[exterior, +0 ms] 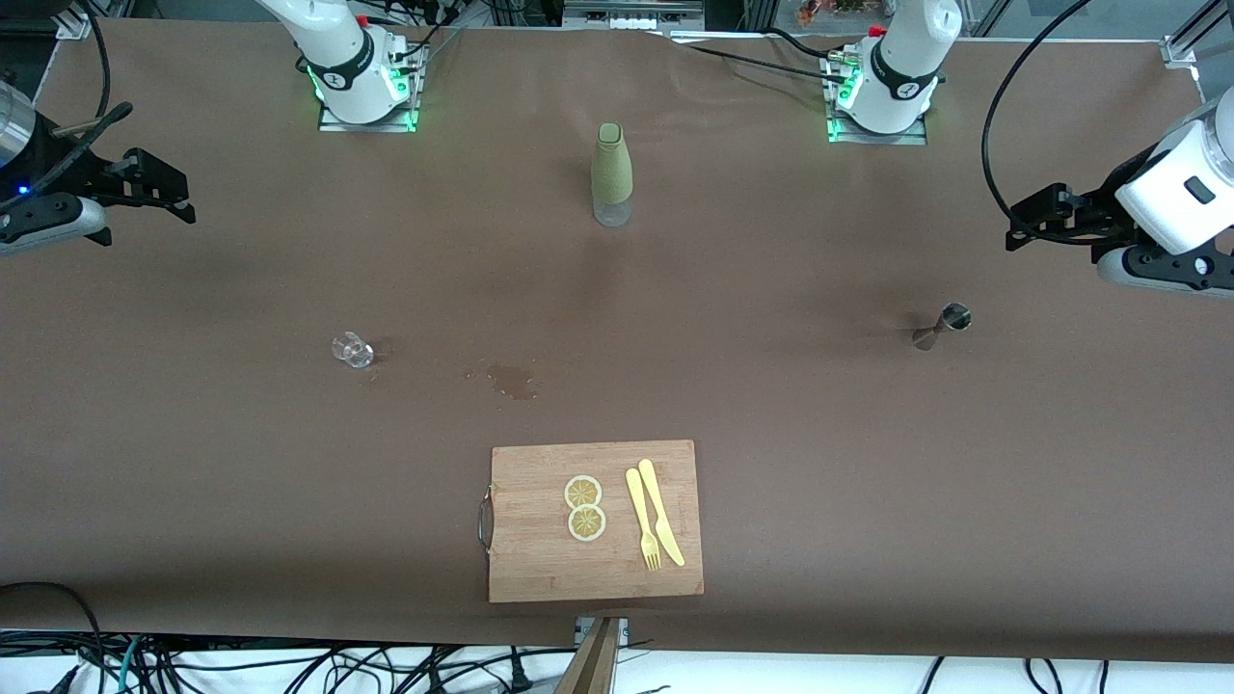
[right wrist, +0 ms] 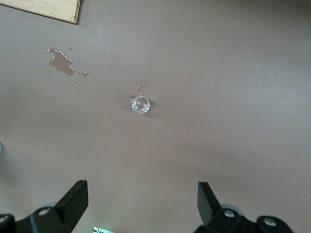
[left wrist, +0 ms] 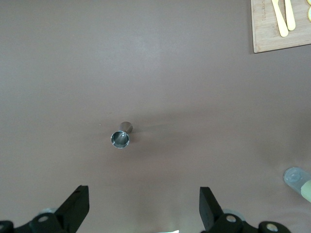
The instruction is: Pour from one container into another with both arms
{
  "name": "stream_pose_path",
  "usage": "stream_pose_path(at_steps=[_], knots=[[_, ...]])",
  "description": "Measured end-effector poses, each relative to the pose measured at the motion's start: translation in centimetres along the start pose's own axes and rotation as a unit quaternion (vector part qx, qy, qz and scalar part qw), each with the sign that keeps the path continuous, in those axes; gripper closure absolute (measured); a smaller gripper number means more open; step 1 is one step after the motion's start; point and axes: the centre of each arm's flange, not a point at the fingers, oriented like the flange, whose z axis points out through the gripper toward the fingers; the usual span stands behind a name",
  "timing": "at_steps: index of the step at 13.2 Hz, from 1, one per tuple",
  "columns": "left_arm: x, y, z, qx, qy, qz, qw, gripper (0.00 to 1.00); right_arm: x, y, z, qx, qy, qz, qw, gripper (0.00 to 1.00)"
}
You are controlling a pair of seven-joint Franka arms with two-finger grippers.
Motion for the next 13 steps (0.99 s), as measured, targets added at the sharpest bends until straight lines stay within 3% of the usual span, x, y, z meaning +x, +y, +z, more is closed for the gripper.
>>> stream_pose_path(at_steps=[6,13], knots=[[0.1,-1.1,0.2,-0.001,-0.002,-0.008,1.000,0.00,-0.3,1.6,-0.1,-0.001,0.007,0.009,1.000,0.00],[0.1,-4.8,0.8,-0.006,-0.011,0.056,0.998,0.00,-0.4,3.1,0.3,0.000,0.005,0.018,1.000,0.00]])
